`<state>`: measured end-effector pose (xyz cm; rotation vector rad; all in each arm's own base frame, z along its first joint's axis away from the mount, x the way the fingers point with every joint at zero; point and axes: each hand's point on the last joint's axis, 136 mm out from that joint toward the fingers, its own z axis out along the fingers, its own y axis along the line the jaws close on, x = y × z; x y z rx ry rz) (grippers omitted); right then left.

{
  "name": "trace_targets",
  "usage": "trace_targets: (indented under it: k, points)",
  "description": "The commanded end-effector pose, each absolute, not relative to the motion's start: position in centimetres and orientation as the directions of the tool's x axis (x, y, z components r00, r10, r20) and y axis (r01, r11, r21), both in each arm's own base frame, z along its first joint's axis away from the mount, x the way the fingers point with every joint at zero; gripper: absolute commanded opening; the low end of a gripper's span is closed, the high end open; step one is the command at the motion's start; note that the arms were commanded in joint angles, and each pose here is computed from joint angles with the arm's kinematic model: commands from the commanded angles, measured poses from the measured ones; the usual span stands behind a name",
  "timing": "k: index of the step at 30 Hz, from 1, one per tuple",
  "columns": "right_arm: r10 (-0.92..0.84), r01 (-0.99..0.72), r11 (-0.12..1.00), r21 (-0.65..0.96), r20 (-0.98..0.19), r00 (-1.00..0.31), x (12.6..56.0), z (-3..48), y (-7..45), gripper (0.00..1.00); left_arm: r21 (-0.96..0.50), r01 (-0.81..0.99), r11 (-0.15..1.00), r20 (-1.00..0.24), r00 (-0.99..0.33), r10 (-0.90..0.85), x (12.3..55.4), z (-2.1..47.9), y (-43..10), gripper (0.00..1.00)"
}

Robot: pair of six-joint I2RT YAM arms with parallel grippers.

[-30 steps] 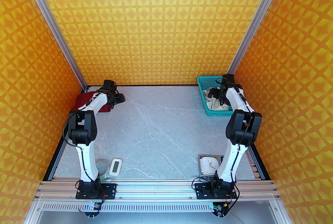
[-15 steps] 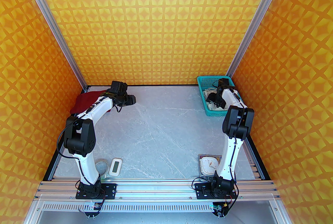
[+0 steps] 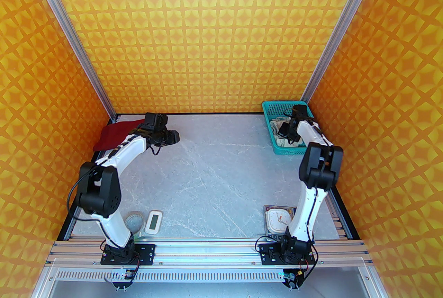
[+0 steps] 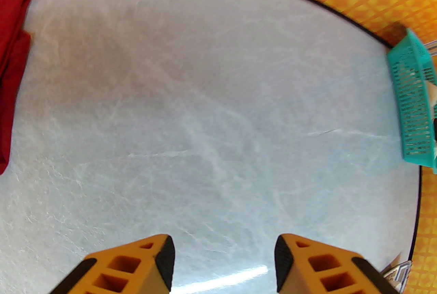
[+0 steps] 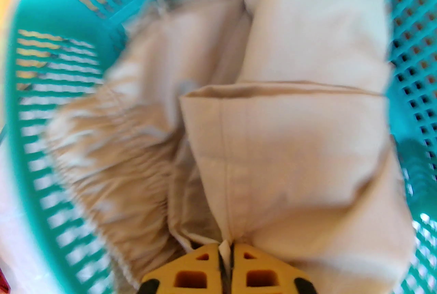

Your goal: Fold and stack the mixed laundry pile

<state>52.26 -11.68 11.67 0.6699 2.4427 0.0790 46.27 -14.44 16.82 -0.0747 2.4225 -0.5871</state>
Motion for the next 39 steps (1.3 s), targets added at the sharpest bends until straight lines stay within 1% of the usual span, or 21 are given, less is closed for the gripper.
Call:
trace_targets:
  k: [1, 5, 8, 15, 20, 23, 25, 27, 30, 33, 35, 39]
  points:
    - [0.478, 0.366, 0.872, 0.326, -0.731, -0.488, 52.7, 21.8, -11.1, 0.00, -0.477, 0.148, 0.866, -0.616, -0.760, -0.209, 45.7, 19.0, -15.6, 0.53]
    - [0.483, 0.293, 0.871, 0.395, -0.799, -0.358, 50.9, 28.0, -9.9, 0.00, -0.498, 0.159, 0.852, -0.615, -0.757, -0.219, 45.2, 19.0, -15.8, 0.54]
    - [0.481, 0.218, 0.875, 0.432, -0.826, -0.293, 49.4, 31.8, -8.2, 0.00, -0.515, 0.158, 0.842, -0.606, -0.762, -0.228, 44.9, 18.8, -16.0, 0.53]
    - [0.431, 0.047, 0.902, 0.430, -0.882, -0.191, 45.7, 40.5, -3.2, 0.00, -0.534, 0.188, 0.825, -0.619, -0.751, -0.230, 44.3, 19.7, -16.7, 0.52]
    - [0.409, -0.125, 0.900, 0.417, -0.908, -0.086, 40.9, 48.0, 1.2, 0.00, -0.529, 0.213, 0.822, -0.648, -0.726, -0.229, 43.8, 21.4, -16.5, 0.52]
    - [0.389, -0.218, 0.893, 0.392, -0.919, -0.062, 38.3, 50.6, 4.0, 0.00, -0.526, 0.223, 0.821, -0.660, -0.715, -0.230, 43.5, 22.2, -16.5, 0.52]
    - [0.376, -0.269, 0.886, 0.378, -0.924, -0.062, 37.1, 51.4, 5.7, 0.00, -0.525, 0.227, 0.821, -0.665, -0.711, -0.228, 43.3, 22.6, -16.4, 0.53]
    - [0.367, -0.325, 0.867, 0.377, -0.925, -0.095, 36.5, 50.9, 7.8, 0.00, -0.522, 0.229, 0.822, -0.666, -0.712, -0.224, 43.1, 22.7, -16.4, 0.52]
    - [0.326, -0.373, 0.846, 0.381, -0.923, -0.203, 36.7, 47.8, 11.2, 0.00, -0.517, 0.231, 0.824, -0.665, -0.714, -0.218, 42.8, 22.7, -16.3, 0.53]
    - [0.268, -0.388, 0.833, 0.394, -0.902, -0.339, 37.5, 42.3, 14.8, 0.00, -0.511, 0.226, 0.829, -0.663, -0.717, -0.213, 42.5, 22.6, -16.1, 0.53]
    - [0.225, -0.383, 0.830, 0.406, -0.871, -0.437, 38.2, 37.7, 17.4, 0.00, -0.509, 0.219, 0.833, -0.656, -0.725, -0.210, 42.3, 22.1, -16.0, 0.53]
    - [0.179, -0.323, 0.833, 0.450, -0.771, -0.611, 40.4, 28.3, 21.1, 0.00, -0.515, 0.202, 0.833, -0.636, -0.741, -0.213, 42.1, 21.1, -16.0, 0.53]
